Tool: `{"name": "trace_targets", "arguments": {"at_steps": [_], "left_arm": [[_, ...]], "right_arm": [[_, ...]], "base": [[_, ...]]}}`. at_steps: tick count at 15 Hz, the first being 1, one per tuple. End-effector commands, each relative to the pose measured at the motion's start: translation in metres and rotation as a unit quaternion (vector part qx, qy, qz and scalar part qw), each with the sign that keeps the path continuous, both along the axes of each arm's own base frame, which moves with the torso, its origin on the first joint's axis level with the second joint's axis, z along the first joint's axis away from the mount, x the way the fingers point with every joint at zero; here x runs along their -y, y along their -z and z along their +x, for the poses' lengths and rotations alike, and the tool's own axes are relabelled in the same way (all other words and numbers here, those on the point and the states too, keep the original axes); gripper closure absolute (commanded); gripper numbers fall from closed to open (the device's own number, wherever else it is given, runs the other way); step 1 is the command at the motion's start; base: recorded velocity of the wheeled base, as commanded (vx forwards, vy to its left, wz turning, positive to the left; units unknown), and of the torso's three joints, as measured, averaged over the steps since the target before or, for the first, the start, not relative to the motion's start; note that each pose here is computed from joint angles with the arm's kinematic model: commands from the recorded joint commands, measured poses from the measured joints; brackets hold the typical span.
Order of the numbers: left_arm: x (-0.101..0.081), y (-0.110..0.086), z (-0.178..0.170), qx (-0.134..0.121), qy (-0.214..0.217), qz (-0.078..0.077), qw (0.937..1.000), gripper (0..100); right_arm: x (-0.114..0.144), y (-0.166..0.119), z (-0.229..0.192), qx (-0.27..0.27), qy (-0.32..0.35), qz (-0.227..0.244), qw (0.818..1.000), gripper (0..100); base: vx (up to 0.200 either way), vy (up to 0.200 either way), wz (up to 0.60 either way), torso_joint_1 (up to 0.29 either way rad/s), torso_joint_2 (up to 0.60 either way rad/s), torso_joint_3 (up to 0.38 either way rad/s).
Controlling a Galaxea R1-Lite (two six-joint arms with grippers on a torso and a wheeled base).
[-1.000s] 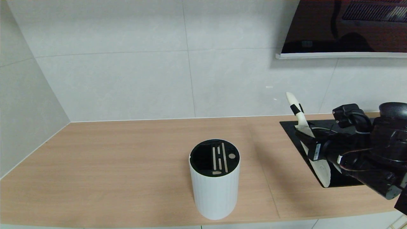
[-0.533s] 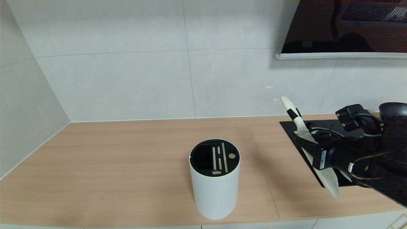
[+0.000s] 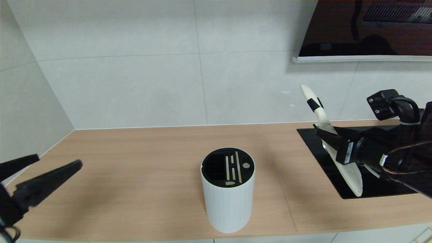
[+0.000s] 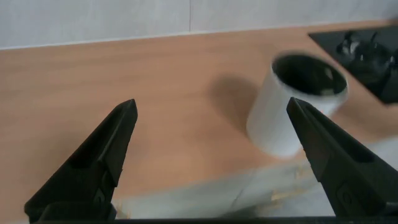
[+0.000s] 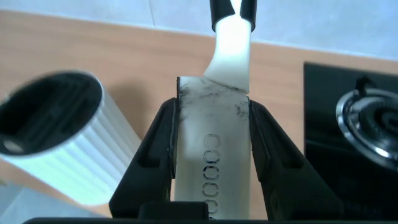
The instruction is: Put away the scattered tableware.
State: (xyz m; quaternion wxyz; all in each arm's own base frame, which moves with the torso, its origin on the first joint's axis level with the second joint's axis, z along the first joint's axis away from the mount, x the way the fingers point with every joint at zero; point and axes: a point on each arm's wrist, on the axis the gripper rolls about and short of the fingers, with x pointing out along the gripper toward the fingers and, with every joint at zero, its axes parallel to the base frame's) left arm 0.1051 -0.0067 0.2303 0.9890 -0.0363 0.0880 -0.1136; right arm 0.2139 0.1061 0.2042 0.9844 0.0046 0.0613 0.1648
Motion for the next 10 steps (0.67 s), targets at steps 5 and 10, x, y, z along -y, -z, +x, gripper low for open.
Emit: {"name": "trace_targets", "arguments": {"at_steps": [5, 10], "left_arm": [[0.048, -0.016, 0.079, -0.057, 0.103, -0.111, 0.9869, 0], [0.095, -0.012, 0.087, -0.105, 0.185, -0.205, 0.9553, 0]], "right_arm": [[-0.042, -0.03, -0.002, 0.006, -0.079, 0.025, 0.997, 100], [-0.069, -0.03, -0.028, -0.01, -0.146, 0.053, 0.988, 100]], "base": [[0.0, 0.0, 0.0, 0.0, 0.0, 0.0], [0.0, 0.0, 0.0, 0.0, 0.0, 0.0]]}}
